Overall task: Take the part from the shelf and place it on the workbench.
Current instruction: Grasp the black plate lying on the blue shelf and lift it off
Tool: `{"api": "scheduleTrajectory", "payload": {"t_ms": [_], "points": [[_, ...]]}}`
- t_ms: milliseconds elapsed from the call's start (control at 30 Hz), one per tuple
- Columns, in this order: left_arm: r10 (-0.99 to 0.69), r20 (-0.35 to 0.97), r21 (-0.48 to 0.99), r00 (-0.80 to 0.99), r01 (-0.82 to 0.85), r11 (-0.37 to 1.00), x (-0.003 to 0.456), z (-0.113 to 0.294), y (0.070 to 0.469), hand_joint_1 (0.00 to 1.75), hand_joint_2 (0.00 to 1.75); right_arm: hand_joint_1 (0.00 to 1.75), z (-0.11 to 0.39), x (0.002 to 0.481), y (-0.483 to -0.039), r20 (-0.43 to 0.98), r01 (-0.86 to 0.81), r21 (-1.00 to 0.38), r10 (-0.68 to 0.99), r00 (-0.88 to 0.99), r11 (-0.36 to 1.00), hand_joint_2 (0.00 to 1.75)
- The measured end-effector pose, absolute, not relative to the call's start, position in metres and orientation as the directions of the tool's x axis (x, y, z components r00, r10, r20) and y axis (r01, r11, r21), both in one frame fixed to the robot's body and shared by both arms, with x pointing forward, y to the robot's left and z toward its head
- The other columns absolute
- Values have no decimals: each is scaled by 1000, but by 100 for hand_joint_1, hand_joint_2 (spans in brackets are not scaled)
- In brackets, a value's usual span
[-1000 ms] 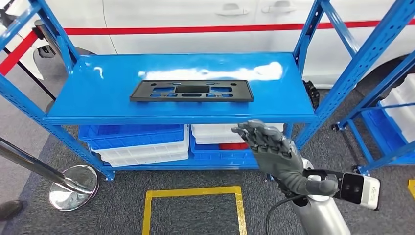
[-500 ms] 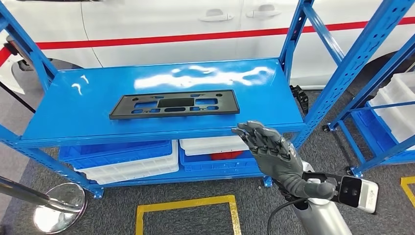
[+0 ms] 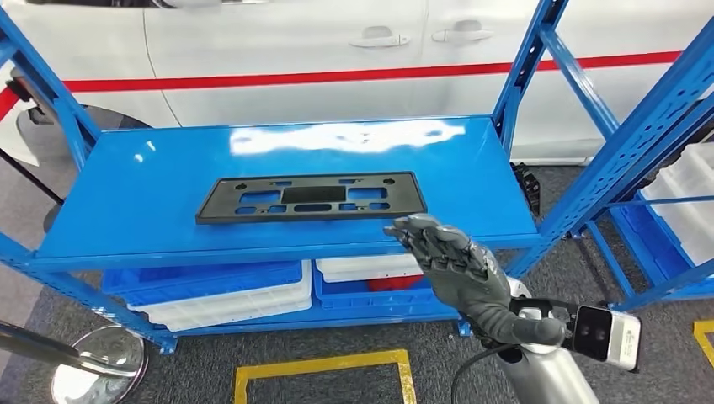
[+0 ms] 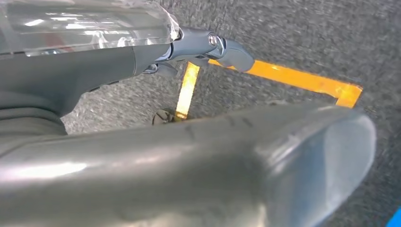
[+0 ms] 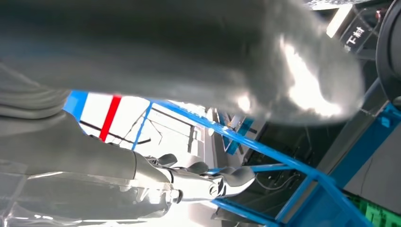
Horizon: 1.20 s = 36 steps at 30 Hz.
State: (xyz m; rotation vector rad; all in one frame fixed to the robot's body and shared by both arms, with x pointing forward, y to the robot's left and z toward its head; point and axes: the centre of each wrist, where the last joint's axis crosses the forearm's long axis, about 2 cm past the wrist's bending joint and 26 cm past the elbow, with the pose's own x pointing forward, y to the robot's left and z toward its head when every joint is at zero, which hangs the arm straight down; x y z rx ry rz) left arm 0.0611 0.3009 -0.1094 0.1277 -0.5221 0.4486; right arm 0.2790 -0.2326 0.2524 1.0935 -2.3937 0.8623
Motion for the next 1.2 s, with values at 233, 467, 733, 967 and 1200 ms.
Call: {"api": "scheduleTrajectory", "payload": {"t_ms": [233,467,733,967,1200], "points": [[380,513,5,770,-445,896,63,-109,300,0,0,0,256,282,-229,546,-777,-384,-556,-627,498,0],[379,518,4,767,-445,895,61,-109,300,0,0,0,254,283,-221,551,-777,-377,-552,-626,504,0],[379,524,-1,763,-444,896,62,-109,300,0,0,0,249,279,-207,565,-778,-386,-540,-624,495,0],[379,524,-4,762,-444,896,61,-109,299,0,0,0,230,287,-194,623,-819,-309,-548,-558,483,0],[378,527,-4,761,-442,897,62,-109,299,0,0,0,228,292,-187,632,-830,-292,-555,-541,475,0]]}}
